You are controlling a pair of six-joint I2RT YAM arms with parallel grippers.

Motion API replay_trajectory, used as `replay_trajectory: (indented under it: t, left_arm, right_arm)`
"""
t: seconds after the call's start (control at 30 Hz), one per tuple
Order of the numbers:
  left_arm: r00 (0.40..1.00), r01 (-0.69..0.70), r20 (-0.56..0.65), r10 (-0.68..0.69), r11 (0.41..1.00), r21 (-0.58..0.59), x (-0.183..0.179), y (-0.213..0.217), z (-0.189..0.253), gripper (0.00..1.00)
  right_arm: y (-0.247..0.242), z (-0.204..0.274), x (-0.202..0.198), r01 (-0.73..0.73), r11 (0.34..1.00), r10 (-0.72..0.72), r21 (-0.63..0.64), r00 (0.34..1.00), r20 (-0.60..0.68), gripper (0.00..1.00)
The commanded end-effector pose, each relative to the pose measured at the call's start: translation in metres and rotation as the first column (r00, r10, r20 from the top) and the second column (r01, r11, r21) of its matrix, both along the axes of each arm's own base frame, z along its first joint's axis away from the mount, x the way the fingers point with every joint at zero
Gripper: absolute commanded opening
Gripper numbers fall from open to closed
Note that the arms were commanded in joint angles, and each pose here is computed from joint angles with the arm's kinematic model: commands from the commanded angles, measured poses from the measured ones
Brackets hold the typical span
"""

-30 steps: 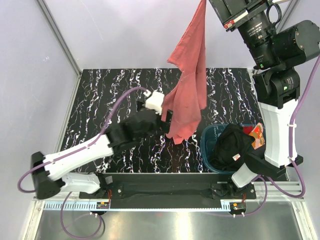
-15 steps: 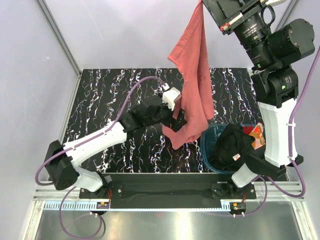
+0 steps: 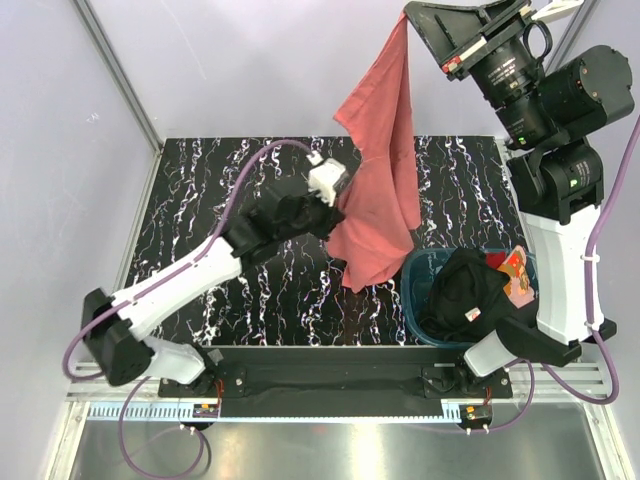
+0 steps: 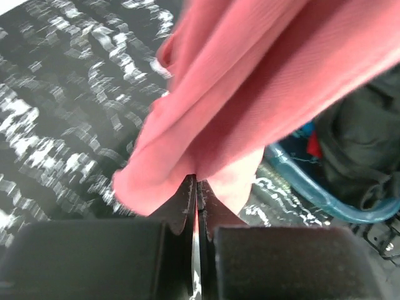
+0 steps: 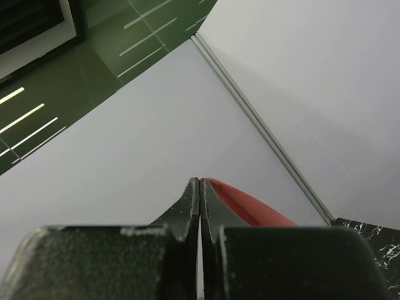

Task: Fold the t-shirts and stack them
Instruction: Flatten the tshirt out

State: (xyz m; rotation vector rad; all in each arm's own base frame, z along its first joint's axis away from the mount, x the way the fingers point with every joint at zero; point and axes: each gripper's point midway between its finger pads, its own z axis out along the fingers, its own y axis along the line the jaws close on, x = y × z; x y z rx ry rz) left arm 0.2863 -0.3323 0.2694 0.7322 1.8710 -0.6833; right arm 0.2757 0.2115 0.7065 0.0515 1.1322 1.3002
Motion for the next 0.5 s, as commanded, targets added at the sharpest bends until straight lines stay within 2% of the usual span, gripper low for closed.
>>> replay_trajectory:
  t: [0.0, 0.03, 0.17, 0.2, 0.27, 0.3, 0.37, 0.4, 0.47]
  left_arm:
    - [0.976, -0.202, 0.071, 0.205, 0.978, -0.046, 0.014, 0.044, 0.038, 0.00]
    - [0.952, -0.291, 0.093, 0.293, 0.956, -0.036, 0.024, 0.063, 0.044, 0.00]
    - [0.864, -0.477, 0.153, 0.480, 0.877, -0.057, 0.051, 0.120, 0.079, 0.00]
    - [0.821, -0.536, 0.172, 0.544, 0.839, -0.093, 0.065, 0.141, 0.101, 0.00]
    - [0.780, -0.583, 0.210, 0.590, 0.807, -0.101, 0.080, 0.162, 0.119, 0.00]
    - [0.738, -0.617, 0.240, 0.631, 0.775, -0.138, 0.094, 0.179, 0.145, 0.00]
    - [0.707, -0.638, 0.278, 0.650, 0.756, -0.147, 0.110, 0.194, 0.168, 0.00]
    - [0.597, -0.689, 0.351, 0.722, 0.685, -0.236, 0.138, 0.237, 0.239, 0.00]
    - [0.549, -0.706, 0.366, 0.752, 0.651, -0.279, 0.138, 0.254, 0.260, 0.00]
  right_arm:
    - [-0.014, 0.022, -0.014, 0.041, 0.998, -0.044, 0.040, 0.995, 0.085, 0.00]
    - [-0.011, 0.017, -0.005, 0.054, 0.998, -0.056, 0.024, 0.995, 0.078, 0.00]
    - [0.001, 0.002, 0.024, 0.090, 0.996, -0.089, -0.022, 0.993, 0.072, 0.00]
    - [0.004, 0.000, 0.032, 0.097, 0.995, -0.095, -0.028, 0.993, 0.072, 0.00]
    - [0.016, -0.009, 0.057, 0.107, 0.993, -0.103, -0.051, 0.992, 0.079, 0.00]
    - [0.020, -0.012, 0.067, 0.109, 0.992, -0.104, -0.060, 0.991, 0.080, 0.00]
    - [0.028, -0.021, 0.100, 0.126, 0.990, -0.121, -0.069, 0.989, 0.080, 0.00]
    - [0.024, -0.026, 0.153, 0.101, 0.994, -0.104, 0.047, 0.993, 0.058, 0.00]
    - [0.011, -0.028, 0.169, 0.095, 0.991, -0.099, 0.093, 0.994, 0.048, 0.00]
